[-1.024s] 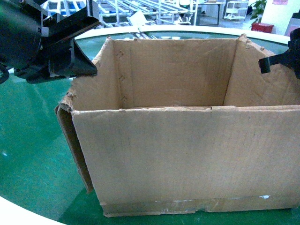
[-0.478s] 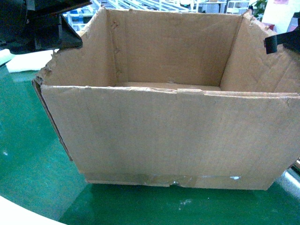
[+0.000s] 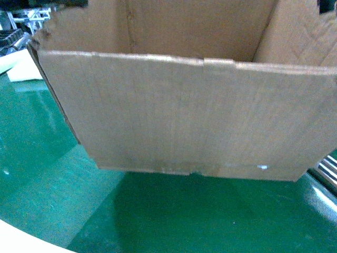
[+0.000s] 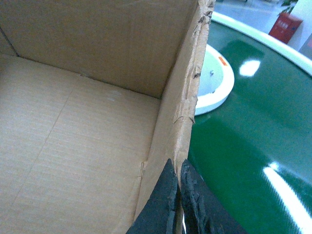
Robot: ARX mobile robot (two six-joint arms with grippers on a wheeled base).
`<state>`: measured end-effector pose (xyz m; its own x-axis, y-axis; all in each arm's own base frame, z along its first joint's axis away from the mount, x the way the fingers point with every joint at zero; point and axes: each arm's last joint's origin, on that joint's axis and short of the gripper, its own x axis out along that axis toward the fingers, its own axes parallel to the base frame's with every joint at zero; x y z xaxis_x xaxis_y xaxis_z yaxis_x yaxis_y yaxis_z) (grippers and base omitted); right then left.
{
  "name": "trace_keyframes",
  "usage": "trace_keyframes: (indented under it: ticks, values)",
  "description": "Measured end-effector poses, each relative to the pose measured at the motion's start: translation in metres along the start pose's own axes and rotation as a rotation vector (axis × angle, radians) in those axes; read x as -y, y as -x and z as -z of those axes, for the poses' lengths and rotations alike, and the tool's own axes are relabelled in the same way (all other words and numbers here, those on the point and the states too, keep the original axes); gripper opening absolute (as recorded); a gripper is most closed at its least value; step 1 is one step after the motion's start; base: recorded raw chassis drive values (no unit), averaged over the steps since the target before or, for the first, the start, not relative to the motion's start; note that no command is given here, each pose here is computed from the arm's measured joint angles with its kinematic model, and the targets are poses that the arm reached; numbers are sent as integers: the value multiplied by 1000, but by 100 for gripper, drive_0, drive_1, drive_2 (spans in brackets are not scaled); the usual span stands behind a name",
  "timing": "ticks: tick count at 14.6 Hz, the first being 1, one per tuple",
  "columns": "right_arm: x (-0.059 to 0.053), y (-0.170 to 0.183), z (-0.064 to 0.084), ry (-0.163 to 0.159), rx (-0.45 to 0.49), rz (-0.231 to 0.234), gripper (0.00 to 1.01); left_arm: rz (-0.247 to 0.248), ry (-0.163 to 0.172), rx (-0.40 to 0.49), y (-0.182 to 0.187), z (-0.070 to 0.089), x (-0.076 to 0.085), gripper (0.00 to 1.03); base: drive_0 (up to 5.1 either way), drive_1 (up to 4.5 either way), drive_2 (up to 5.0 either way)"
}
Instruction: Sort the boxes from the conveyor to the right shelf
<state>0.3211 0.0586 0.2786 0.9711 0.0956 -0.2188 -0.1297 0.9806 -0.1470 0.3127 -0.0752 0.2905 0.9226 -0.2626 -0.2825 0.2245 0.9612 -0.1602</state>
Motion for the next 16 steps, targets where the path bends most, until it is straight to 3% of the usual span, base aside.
trace_keyframes:
  ticks: [9,11,16]
  values:
    - [23,37,-75,-38,270,57,2,27,-16,269,31,-72,21,2,0,0,0]
    - [29,53,-98,-54,356,70,2,43,-16,346,47,-92,28,2,0,0,0]
    - [32,61,-107,-67,409,75,2,32,-28,402,53,-102,31,2,0,0,0]
